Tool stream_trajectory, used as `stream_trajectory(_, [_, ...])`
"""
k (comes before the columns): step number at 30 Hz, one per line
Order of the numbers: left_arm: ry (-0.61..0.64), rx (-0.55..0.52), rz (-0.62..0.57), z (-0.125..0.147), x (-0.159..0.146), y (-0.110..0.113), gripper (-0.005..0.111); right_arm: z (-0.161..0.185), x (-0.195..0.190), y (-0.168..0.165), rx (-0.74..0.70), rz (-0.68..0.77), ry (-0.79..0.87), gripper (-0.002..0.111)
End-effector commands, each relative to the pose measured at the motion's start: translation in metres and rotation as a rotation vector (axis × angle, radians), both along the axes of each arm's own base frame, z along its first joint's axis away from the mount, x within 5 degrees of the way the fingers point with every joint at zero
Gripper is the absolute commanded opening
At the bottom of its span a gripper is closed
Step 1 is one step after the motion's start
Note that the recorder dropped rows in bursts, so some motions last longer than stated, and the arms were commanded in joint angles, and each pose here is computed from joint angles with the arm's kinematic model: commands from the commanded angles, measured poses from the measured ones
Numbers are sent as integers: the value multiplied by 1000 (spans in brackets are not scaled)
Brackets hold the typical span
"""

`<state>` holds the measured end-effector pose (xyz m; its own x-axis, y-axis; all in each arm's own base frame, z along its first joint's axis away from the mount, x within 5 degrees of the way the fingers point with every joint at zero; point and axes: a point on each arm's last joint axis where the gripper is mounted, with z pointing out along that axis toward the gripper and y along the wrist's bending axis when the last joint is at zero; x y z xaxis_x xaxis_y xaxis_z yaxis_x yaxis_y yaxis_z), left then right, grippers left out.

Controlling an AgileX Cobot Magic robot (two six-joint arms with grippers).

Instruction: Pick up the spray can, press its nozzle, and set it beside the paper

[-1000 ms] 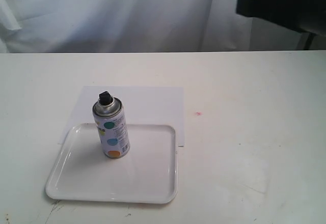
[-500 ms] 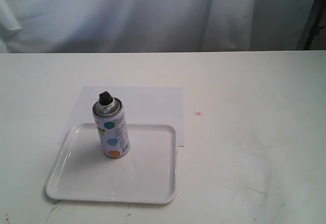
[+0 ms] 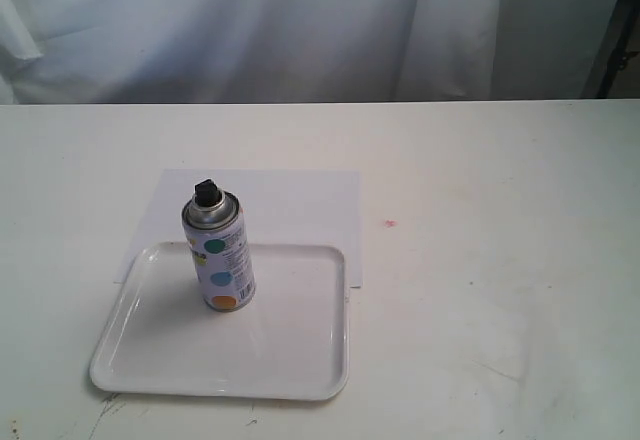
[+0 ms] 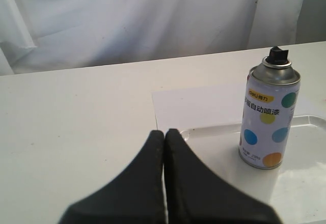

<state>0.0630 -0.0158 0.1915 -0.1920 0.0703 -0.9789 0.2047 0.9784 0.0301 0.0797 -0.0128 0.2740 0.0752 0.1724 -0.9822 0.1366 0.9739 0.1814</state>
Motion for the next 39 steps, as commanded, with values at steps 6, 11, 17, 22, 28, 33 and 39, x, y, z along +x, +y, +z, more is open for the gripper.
stream_trajectory(6, [-4,-8,4,-1,0,0,0,-7,-6,10,-30,101,63,0])
stream_trajectory(11, [-4,-8,4,-1,0,0,0,-13,-16,8,-30,78,110,0])
stream_trajectory(17, [-4,-8,4,-1,0,0,0,-15,-16,8,-58,75,129,0])
stream_trajectory(22, [-4,-8,4,-1,0,0,0,-23,-18,8,-82,75,131,0])
stream_trajectory(28, [-4,-8,4,-1,0,0,0,-63,-21,9,-41,82,143,0])
stream_trajectory(33, [-4,-8,4,-1,0,0,0,-73,-23,9,-46,81,98,0])
stream_trajectory(39, [-4,-8,4,-1,0,0,0,-78,-24,9,-58,81,157,0])
